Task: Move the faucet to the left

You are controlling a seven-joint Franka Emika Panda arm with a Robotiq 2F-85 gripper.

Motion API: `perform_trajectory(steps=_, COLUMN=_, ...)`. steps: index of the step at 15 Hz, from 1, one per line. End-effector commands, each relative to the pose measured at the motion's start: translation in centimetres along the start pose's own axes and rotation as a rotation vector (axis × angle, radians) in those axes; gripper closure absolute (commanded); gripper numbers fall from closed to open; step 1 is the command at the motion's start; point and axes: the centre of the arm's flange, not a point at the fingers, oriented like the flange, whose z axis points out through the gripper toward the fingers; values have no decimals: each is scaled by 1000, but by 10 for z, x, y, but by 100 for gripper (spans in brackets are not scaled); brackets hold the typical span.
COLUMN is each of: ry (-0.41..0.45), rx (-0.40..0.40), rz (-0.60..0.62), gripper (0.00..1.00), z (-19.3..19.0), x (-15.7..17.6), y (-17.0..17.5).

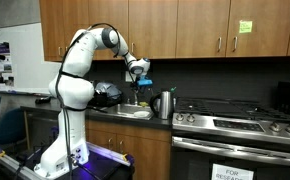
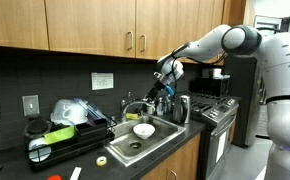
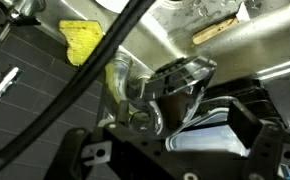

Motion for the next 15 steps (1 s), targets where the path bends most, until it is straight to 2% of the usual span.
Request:
perform_trajectory(steps=1, ry=24, rx=21, rz=-6, gripper=0, z=11, x=12, y=17)
perform_trajectory(steps=7, ry=12, rx=48, rz=39, gripper=0, z=22, x=20, y=14)
perform_trajectory(steps=10, ry=-36, rx=56, rz=74, gripper=0, z=19, x=26, y=6)
perform_trajectory(steps=15, ry=-125, rx=134, rz=112, gripper=0, z=22, x=45, y=-9)
